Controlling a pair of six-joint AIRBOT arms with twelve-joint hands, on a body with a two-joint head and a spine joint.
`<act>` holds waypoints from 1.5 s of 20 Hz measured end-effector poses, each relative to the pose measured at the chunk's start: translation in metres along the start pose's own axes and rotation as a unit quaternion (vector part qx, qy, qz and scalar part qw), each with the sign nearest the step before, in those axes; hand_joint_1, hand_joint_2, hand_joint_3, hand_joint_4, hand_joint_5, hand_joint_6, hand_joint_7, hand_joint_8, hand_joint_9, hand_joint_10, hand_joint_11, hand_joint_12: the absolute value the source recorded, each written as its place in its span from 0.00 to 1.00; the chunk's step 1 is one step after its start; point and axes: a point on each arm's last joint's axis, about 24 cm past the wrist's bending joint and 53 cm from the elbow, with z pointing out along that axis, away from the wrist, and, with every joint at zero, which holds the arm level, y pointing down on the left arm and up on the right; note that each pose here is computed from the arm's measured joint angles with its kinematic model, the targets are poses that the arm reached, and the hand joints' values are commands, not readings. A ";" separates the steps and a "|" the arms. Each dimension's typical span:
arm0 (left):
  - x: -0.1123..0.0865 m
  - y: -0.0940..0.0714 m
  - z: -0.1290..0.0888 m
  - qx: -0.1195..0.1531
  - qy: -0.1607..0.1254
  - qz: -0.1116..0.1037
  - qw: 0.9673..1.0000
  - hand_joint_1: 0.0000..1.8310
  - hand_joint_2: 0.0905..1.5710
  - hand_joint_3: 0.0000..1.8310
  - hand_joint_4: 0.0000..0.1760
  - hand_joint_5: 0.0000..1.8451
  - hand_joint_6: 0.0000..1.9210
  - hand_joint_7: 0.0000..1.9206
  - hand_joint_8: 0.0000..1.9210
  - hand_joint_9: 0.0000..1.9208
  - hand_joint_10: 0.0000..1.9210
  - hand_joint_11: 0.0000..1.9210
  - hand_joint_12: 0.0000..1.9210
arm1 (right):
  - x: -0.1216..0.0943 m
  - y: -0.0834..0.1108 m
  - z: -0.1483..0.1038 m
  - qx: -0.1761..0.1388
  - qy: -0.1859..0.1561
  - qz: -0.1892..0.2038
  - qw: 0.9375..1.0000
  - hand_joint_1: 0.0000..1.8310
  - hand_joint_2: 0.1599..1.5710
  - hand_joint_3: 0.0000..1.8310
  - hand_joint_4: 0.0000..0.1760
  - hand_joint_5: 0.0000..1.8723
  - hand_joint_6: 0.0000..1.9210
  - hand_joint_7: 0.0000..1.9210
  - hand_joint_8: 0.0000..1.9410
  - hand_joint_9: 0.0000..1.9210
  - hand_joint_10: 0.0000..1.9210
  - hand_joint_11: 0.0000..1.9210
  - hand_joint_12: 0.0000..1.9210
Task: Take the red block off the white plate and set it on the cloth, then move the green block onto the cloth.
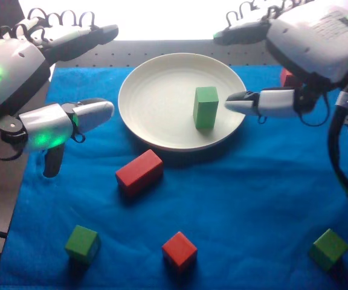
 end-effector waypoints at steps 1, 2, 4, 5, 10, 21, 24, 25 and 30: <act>0.000 -0.001 0.000 0.001 -0.001 0.001 1.000 0.31 0.74 0.00 0.57 0.17 0.00 0.15 0.00 0.15 0.00 0.00 0.54 | 0.005 0.000 0.003 0.001 0.005 0.002 1.000 0.52 0.52 0.00 0.00 0.36 0.00 0.37 0.07 0.27 0.43 0.16 0.78; -0.001 0.000 -0.001 0.001 -0.002 0.001 1.000 0.31 0.74 0.00 0.69 0.17 0.00 0.14 0.00 0.13 0.00 0.00 0.51 | 0.010 0.000 0.008 0.001 0.011 0.003 1.000 0.51 0.51 0.00 0.00 0.34 0.00 0.36 0.02 0.27 0.34 0.12 0.76; -0.002 0.001 -0.001 -0.001 -0.005 -0.001 1.000 0.30 0.75 0.00 0.58 0.17 0.00 0.14 0.00 0.14 0.00 0.00 0.56 | 0.021 -0.004 0.016 0.006 0.025 0.004 1.000 0.51 0.51 0.00 0.00 0.35 0.01 0.37 0.01 0.27 0.30 0.10 0.75; -0.002 0.001 -0.001 -0.002 -0.005 -0.001 1.000 0.30 0.75 0.00 0.58 0.17 0.00 0.14 0.00 0.14 0.00 0.00 0.56 | 0.025 -0.006 0.019 0.009 0.031 0.003 0.999 0.51 0.51 0.00 0.00 0.35 0.01 0.37 0.01 0.27 0.30 0.10 0.75; -0.003 0.001 -0.001 -0.002 -0.007 -0.003 1.000 0.36 0.73 0.00 0.20 0.22 0.01 0.19 0.01 0.20 0.02 0.00 0.61 | 0.054 -0.020 0.031 0.032 0.067 0.010 0.997 0.47 0.50 0.00 0.00 0.36 0.00 0.39 0.01 0.28 0.33 0.10 0.80; -0.004 -0.002 -0.002 0.000 -0.012 -0.007 1.000 0.44 0.74 0.00 0.28 0.24 0.00 0.20 0.00 0.20 0.01 0.00 0.54 | 0.077 -0.038 0.039 0.059 0.100 0.016 0.993 0.69 0.68 0.00 0.00 0.42 0.45 0.55 0.50 0.49 0.31 0.29 0.74; -0.003 -0.002 -0.002 0.001 -0.011 -0.007 1.000 0.43 0.74 0.00 0.07 0.25 0.01 0.21 0.01 0.21 0.01 0.00 0.57 | 0.077 -0.040 0.039 0.062 0.100 0.018 0.993 0.75 0.70 0.00 0.00 0.44 0.54 0.48 0.56 0.44 0.72 0.35 0.73; -0.004 -0.002 -0.002 0.000 -0.011 -0.007 1.000 0.42 0.74 0.00 0.08 0.25 0.00 0.21 0.00 0.21 0.01 0.00 0.57 | 0.078 -0.040 0.039 0.062 0.101 0.018 0.993 0.75 0.70 0.00 0.00 0.44 0.55 0.49 0.54 0.44 0.72 0.35 0.74; -0.003 0.000 -0.003 -0.003 -0.010 -0.007 1.000 0.40 0.75 0.00 0.21 0.23 0.00 0.20 0.00 0.20 0.00 0.00 0.56 | 0.079 -0.038 0.039 0.061 0.102 0.020 0.993 0.75 0.71 0.00 0.00 0.44 0.53 0.49 0.55 0.43 0.75 0.33 0.84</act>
